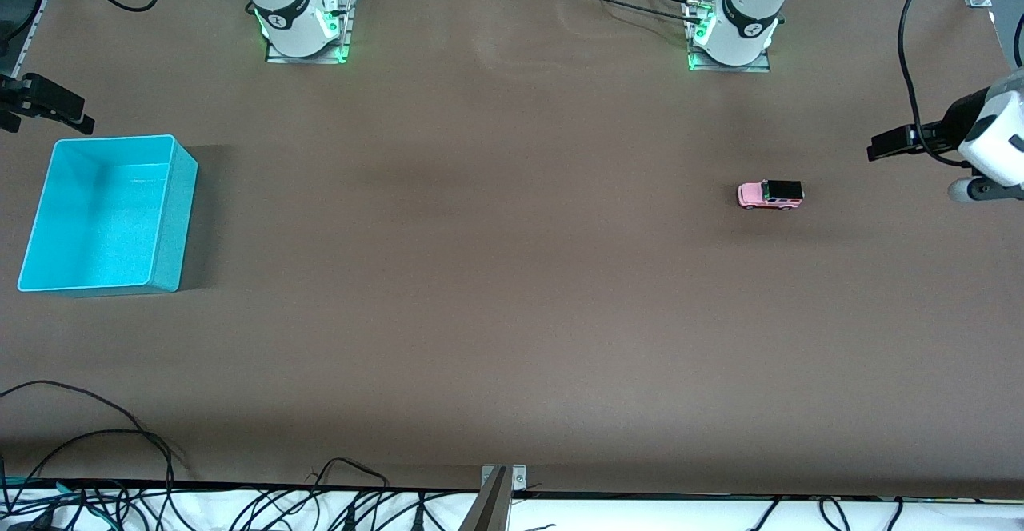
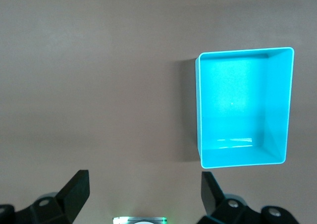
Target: Wind and store pink jeep toy
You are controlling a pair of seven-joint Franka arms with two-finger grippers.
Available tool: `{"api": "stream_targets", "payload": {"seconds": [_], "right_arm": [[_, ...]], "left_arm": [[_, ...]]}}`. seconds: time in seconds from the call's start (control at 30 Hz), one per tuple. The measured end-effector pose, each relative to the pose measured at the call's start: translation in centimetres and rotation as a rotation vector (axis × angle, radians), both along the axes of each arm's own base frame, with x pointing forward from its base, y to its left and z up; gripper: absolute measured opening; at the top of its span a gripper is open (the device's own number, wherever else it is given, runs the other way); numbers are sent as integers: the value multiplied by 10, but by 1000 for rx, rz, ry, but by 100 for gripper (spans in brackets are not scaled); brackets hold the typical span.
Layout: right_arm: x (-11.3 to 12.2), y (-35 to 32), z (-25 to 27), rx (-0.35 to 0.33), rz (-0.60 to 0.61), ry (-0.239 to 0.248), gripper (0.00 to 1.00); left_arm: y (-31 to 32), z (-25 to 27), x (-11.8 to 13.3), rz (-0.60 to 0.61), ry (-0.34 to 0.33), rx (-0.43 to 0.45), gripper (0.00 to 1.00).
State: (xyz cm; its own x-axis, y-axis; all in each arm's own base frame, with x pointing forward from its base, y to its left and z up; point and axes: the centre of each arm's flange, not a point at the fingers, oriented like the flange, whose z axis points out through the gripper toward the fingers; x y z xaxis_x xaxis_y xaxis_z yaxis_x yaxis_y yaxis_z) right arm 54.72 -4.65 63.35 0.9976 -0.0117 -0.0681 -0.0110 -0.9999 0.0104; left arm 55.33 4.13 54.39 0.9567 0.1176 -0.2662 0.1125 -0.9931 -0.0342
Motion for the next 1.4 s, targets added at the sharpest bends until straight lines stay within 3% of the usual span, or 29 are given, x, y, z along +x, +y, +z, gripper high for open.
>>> {"api": "stream_targets", "payload": {"seconds": [0.3, 0.77, 1.4], "right_arm": [[0, 0, 0, 0, 0, 0, 100], [0, 0, 0, 0, 0, 0, 100], [0, 0, 0, 0, 0, 0, 100]], "left_arm": [[5, -29, 11, -2, 49, 17, 100], [14, -72, 24, 8, -3, 19, 100], [12, -182, 9, -4, -69, 17, 100]]}}
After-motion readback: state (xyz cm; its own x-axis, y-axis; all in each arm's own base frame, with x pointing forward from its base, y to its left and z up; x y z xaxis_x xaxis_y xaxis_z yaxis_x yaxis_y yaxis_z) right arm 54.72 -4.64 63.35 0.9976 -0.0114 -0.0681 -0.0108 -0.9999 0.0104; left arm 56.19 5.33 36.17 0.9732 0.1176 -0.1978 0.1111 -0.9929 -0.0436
